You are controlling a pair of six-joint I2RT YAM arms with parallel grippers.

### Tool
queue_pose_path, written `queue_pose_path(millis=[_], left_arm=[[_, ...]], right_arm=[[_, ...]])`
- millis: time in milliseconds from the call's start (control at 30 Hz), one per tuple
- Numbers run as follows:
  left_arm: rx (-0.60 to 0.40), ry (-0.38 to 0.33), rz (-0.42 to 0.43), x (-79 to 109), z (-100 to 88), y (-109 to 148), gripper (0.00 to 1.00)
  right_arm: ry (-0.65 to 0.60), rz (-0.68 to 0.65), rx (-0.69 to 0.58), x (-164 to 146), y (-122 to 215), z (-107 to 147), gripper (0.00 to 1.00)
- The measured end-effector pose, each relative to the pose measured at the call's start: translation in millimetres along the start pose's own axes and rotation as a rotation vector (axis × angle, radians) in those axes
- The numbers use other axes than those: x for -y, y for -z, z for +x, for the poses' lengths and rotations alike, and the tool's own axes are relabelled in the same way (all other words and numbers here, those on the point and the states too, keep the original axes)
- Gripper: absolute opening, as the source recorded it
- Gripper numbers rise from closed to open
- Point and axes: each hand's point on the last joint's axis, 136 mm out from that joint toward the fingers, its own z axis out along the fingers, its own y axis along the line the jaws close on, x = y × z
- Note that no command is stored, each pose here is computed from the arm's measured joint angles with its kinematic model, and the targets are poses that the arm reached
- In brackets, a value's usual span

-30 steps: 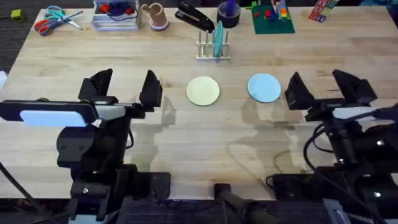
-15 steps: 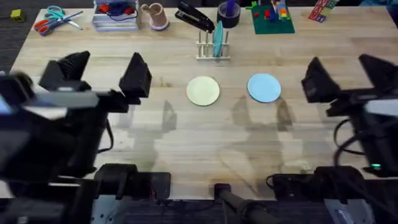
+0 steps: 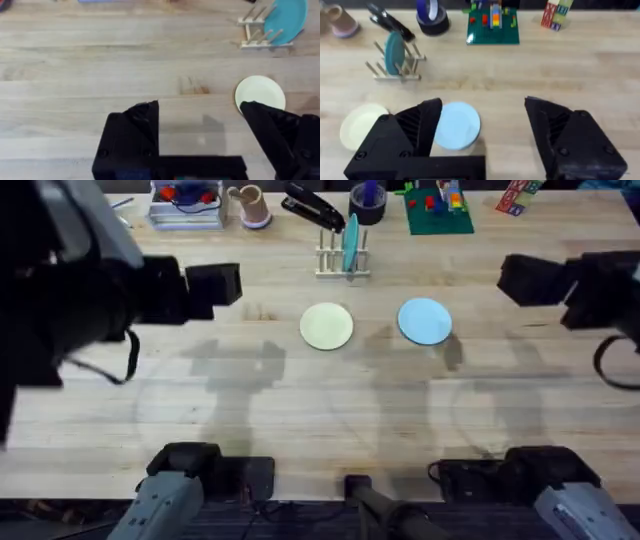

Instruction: Pick up the plates from the table one by one and place each into a slot on the dish rack.

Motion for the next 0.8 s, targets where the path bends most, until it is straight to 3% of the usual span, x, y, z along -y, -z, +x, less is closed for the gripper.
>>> queue_pose_path(millis=[300, 733, 767, 800], left_arm=[[-0.279, 0.009, 0.043, 7.3, 5.1, -38.5, 0.993], [-0.363, 0.018, 0.076, 12.9, 10.8, -58.9, 0.993], [-0.363, 0.021, 0.081, 13.6, 10.9, -58.8, 0.961], [-0.364, 0.023, 0.088, 14.9, 10.9, -58.7, 0.804]], right_arm=[[-0.007, 0.002, -0.272, 0.8, -28.8, 7.8, 0.995], [-0.012, -0.001, -0.414, 0.8, -52.5, 19.7, 0.995], [-0.012, -0.001, -0.414, 0.8, -52.5, 19.8, 0.995], [-0.012, -0.001, -0.414, 0.8, -52.5, 19.6, 0.995]])
